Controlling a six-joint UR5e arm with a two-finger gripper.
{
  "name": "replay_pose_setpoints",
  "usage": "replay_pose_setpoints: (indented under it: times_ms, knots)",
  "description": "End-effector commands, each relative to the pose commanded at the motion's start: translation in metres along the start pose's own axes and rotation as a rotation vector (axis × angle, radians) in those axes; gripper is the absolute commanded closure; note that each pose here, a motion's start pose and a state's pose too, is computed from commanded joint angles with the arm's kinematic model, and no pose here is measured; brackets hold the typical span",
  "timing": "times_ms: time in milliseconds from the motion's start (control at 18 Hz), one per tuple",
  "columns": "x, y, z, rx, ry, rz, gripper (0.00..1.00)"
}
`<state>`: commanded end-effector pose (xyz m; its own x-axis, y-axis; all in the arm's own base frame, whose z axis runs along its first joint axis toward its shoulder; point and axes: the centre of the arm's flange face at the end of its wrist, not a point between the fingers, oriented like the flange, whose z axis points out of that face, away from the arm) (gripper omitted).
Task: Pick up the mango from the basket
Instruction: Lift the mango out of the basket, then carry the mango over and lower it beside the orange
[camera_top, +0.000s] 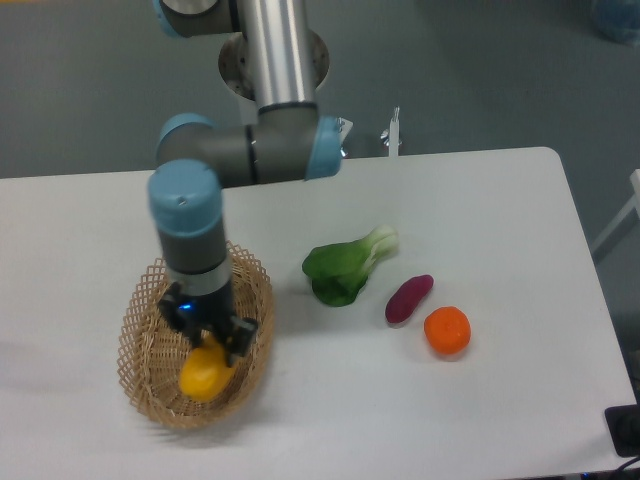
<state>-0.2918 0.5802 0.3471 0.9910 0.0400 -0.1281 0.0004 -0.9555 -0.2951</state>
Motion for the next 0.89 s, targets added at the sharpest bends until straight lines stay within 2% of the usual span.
replay_pose_setpoints:
  times_ms: [167,500,611,889]
  knots:
    - [-0.047,0.023,-0.020,-0.021,-0.015,0.060,0.49]
    - [-0.121,0.077,-0.032,-0.069,-0.024,0.155,0.49]
    - [-0.139,0.088,-0.039,-0.087,-0.018,0.179,0.49]
    - [-0.163,0.099,-0.050,-0.094,-0.023,0.171,0.49]
